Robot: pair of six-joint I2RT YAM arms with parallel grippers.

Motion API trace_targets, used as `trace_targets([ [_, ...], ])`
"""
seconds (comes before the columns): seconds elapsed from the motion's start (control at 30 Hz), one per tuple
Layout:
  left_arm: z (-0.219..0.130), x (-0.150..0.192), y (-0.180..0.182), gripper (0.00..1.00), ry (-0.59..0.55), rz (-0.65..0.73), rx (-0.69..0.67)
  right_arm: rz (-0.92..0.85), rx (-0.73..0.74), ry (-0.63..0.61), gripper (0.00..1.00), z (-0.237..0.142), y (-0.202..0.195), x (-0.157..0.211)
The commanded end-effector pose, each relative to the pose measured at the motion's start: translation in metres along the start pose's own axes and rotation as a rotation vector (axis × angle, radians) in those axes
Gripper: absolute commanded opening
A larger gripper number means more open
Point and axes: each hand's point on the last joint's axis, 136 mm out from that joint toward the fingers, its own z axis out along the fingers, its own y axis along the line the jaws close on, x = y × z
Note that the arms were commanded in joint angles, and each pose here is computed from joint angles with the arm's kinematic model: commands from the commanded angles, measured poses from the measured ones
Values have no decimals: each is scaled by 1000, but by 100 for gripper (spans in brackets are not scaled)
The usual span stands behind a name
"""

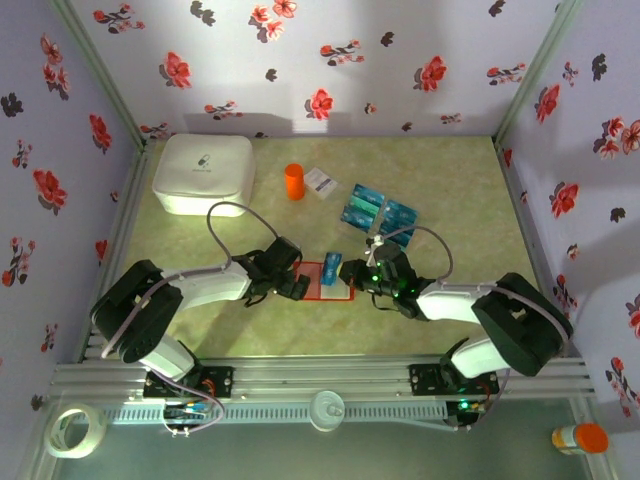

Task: Put the credit cards into the card holder
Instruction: Insert the credit card into the card slot.

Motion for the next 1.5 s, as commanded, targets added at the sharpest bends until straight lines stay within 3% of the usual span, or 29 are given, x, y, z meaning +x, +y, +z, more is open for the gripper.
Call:
trace_targets([
  [0.0, 4, 7, 7, 100, 6, -23, -28, 8, -13, -10, 0, 3, -1, 1],
  [1.47, 6, 7, 7, 100, 1, -28, -24, 31, 22, 136, 0, 8, -22, 37],
])
